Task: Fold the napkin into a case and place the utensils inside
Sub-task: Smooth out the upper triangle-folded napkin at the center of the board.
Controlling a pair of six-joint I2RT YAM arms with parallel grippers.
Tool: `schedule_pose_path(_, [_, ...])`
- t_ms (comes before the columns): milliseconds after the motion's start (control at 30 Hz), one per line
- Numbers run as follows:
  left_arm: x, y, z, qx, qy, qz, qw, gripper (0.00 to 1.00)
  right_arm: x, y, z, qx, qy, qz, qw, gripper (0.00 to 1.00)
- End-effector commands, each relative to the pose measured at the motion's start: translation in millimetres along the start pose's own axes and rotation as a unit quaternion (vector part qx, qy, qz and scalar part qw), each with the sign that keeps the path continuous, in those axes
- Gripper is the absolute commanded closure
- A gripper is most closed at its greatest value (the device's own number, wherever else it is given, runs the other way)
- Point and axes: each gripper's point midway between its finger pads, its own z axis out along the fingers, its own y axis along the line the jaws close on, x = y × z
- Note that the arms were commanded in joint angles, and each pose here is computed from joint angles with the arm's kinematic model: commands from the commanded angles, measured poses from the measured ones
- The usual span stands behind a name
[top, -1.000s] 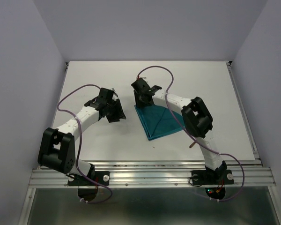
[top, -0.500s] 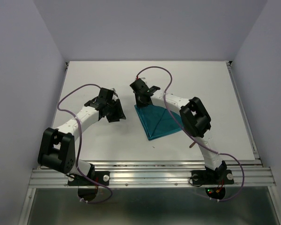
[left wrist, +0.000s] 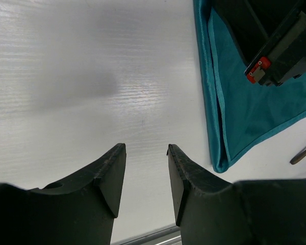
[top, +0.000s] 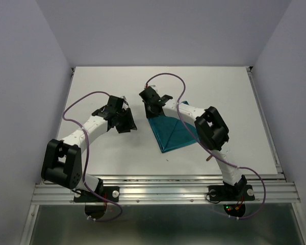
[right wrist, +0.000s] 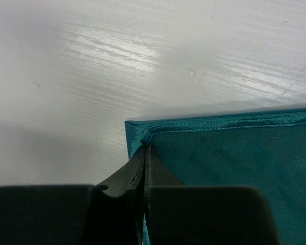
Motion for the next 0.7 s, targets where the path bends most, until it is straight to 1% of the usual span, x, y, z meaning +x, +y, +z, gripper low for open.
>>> schedule_pose_path(0, [-3, -3, -1, 0.011, -0.005, 0.008, 1.000, 0.51, -26, 20, -15, -0.029, -0.036, 0.009, 0.999, 0.99])
schedule_pose_path(200, [-4, -4, -1, 0.012, -0.006, 0.008, 1.000, 0.51, -24, 19, -15, -0.027, -0.034, 0.011, 0.999, 0.73])
schedule_pose_path(267, [-4, -4, -1, 0.012, -0.006, 0.008, 1.000, 0.50, -28, 18, -18, -0.025, -0.040, 0.013, 0.999, 0.68])
schedule_pose_path(300, [-3, -4, -1, 0.012, -0.005, 0.007, 1.000, 0.49, -33, 18, -24, -0.024, -0.047, 0.015, 0.998, 0.67])
schedule_pose_path(567, [-3, -6, 1, 0.019, -0.004, 0.007, 1.000, 0.49, -60, -5, -55, 0.005, -0.092, 0.031, 0.995, 0.66])
schedule_pose_path(667, [-3, -9, 3, 0.025, 0.000, 0.006, 1.000, 0.49, -60, -20, -56, 0.004, -0.090, 0.054, 0.995, 0.66])
